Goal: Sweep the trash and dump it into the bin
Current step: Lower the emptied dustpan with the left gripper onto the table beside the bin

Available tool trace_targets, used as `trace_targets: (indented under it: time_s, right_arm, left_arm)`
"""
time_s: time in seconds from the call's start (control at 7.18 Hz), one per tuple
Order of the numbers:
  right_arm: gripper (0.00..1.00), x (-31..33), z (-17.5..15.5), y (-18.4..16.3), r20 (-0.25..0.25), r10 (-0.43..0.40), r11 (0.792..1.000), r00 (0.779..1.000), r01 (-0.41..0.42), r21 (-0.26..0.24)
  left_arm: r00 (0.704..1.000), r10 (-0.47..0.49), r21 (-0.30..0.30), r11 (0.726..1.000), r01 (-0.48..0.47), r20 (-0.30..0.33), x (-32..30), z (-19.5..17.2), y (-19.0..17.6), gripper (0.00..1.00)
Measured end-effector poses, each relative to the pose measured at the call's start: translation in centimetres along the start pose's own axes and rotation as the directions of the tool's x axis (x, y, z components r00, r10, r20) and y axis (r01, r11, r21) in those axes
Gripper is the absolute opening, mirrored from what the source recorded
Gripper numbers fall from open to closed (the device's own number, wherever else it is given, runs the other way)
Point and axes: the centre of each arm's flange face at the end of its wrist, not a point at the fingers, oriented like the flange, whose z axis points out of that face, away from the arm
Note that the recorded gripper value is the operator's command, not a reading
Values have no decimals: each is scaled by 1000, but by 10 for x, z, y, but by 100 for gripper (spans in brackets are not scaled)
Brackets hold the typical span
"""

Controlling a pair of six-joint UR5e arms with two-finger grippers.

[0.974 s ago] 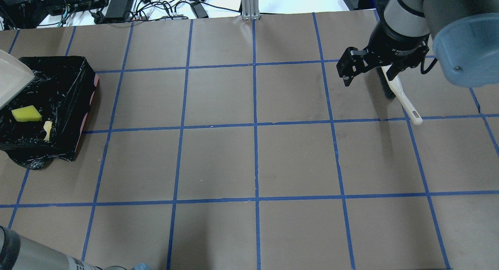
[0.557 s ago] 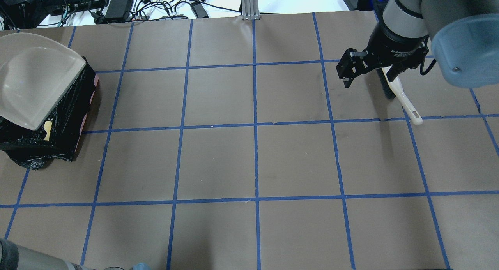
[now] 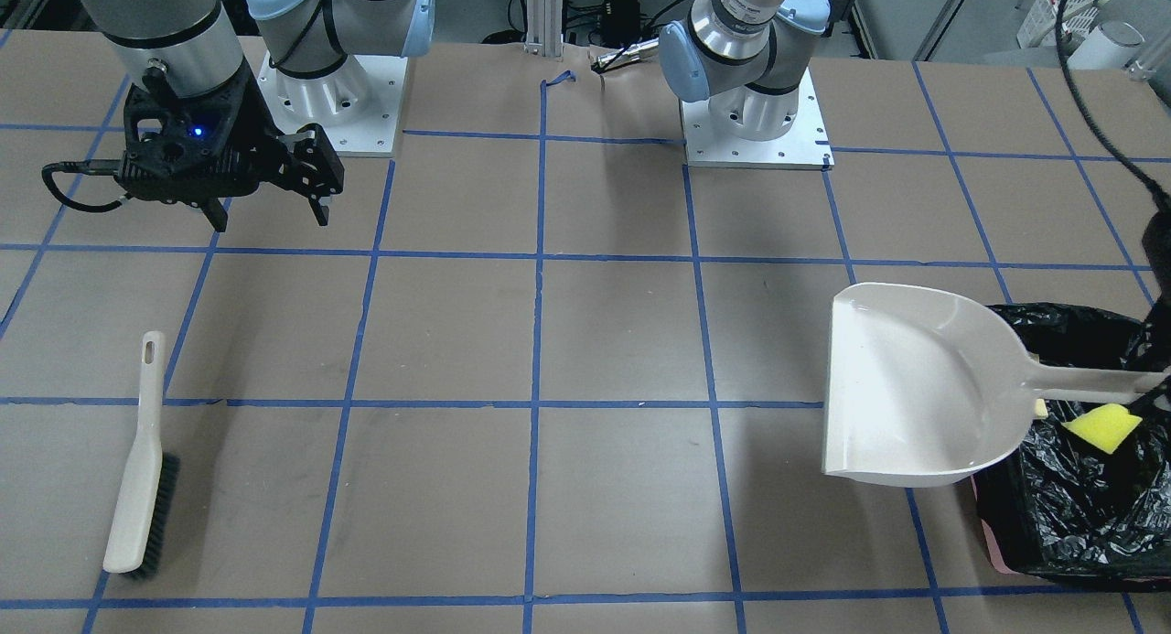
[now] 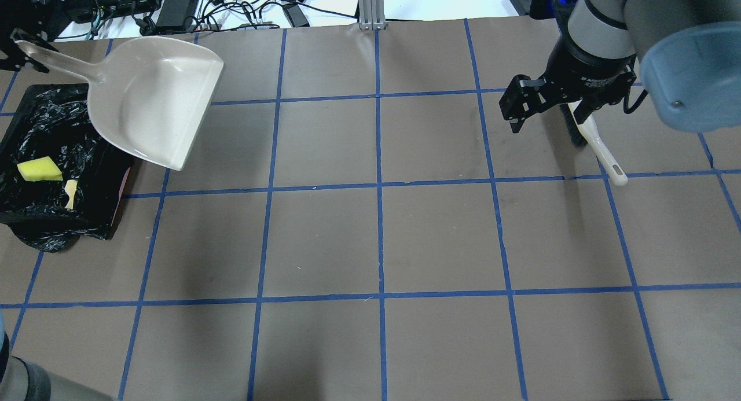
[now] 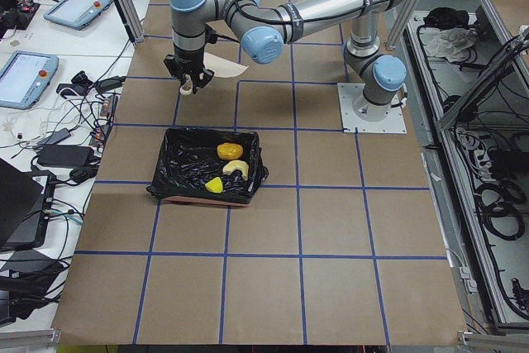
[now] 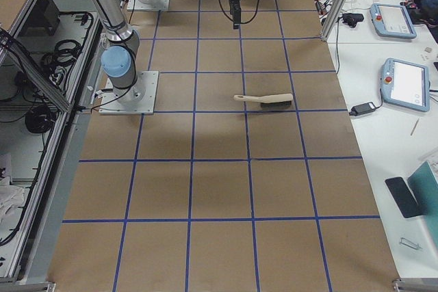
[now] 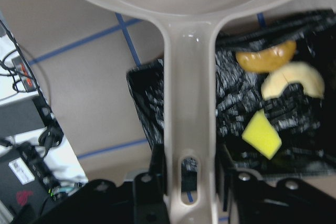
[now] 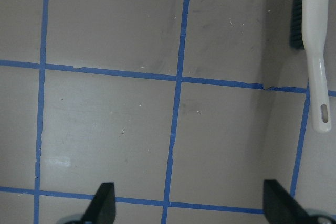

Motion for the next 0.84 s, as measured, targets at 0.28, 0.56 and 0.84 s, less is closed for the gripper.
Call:
trace_targets:
  time_s: [0.28, 0.56, 0.84]
  right_arm:
    - [100, 1, -1, 0, -2, 3, 1000, 1000, -3, 5]
    - [100, 3, -4, 1, -3, 9, 1000, 1000, -9, 9]
    - [100, 4, -2, 0, -2, 5, 1000, 1000, -5, 7]
  left_arm:
    - [994, -78, 57, 995, 82, -73, -10, 55, -22, 9]
    - [981, -160, 69, 983, 169, -112, -27, 103, -38, 10]
    - [971, -207, 58, 975, 216, -123, -41, 138, -50, 11]
